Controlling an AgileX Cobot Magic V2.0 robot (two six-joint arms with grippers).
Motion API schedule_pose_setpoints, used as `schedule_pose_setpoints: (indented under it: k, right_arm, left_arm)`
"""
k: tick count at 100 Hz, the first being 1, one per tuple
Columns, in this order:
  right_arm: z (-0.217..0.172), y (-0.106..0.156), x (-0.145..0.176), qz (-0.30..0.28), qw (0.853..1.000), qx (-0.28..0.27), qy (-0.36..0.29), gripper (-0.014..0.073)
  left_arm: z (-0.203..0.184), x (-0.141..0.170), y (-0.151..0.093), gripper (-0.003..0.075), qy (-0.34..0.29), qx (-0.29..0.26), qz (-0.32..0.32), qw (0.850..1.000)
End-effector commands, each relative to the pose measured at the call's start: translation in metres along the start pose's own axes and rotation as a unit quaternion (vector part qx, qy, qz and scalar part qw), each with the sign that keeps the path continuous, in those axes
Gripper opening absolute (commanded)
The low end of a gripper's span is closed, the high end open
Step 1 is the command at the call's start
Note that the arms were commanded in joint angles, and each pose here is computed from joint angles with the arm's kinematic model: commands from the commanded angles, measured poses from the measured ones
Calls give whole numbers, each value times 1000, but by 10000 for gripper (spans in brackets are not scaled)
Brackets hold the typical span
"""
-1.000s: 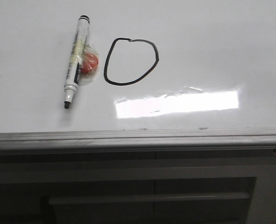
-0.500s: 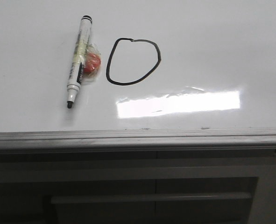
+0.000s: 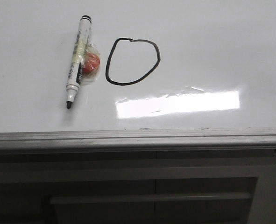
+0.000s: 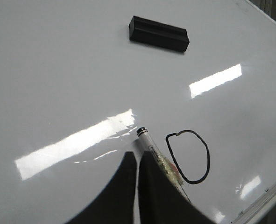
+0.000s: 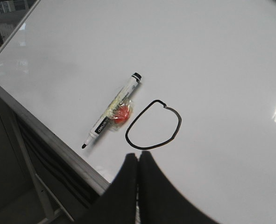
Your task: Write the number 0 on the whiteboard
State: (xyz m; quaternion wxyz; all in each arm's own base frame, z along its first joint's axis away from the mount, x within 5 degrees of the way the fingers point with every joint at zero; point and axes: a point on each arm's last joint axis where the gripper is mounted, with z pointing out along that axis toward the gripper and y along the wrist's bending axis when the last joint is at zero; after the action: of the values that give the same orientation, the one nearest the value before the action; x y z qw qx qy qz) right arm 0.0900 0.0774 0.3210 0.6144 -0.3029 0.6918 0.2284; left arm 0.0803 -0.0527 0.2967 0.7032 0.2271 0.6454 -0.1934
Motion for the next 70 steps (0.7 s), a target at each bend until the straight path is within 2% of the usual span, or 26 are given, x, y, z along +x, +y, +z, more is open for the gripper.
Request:
schedule_pose_setpoints:
  k: [1,8,11,19,26,33,57,70]
  right_arm:
    - [-2,-4,-10,-2,1000,19,-22,-69]
    - [-2,-4,-10,-2,1000,19,-22,-69]
    - [-2,-4,-10,-2,1000,19,-22,-69]
    - [-2,-4,-10,-2,1000,19,-22,-69]
    - [-2,-4,-10,-2,1000,19,-22,-69]
    - [-2,-4,-10,-2,1000,19,-22,-69]
    - [-2,-4,-10,-2,1000,19,-22,-69]
    - [-2,-4,-10,-2,1000,19,-22,-69]
  left_arm:
    - [-2,-7,1,-20,-13,-5,-38,999]
    - [-6,-8,3,-20,-58,-27,-53,997]
    - [-9,-8,3,-20,-83,-35,-36,995]
    - [-19,-9,7,-20,-149,-74,-40,985]
    - [-29,-7,8,-20,-179,-108,-28,978]
    - [-35,-1,7,-20,-176,-123,-11,977]
    - [-38,13,9,-20,-144,-142,-12,979]
    - [-37,21,11,-20,-136,-150,-31,979]
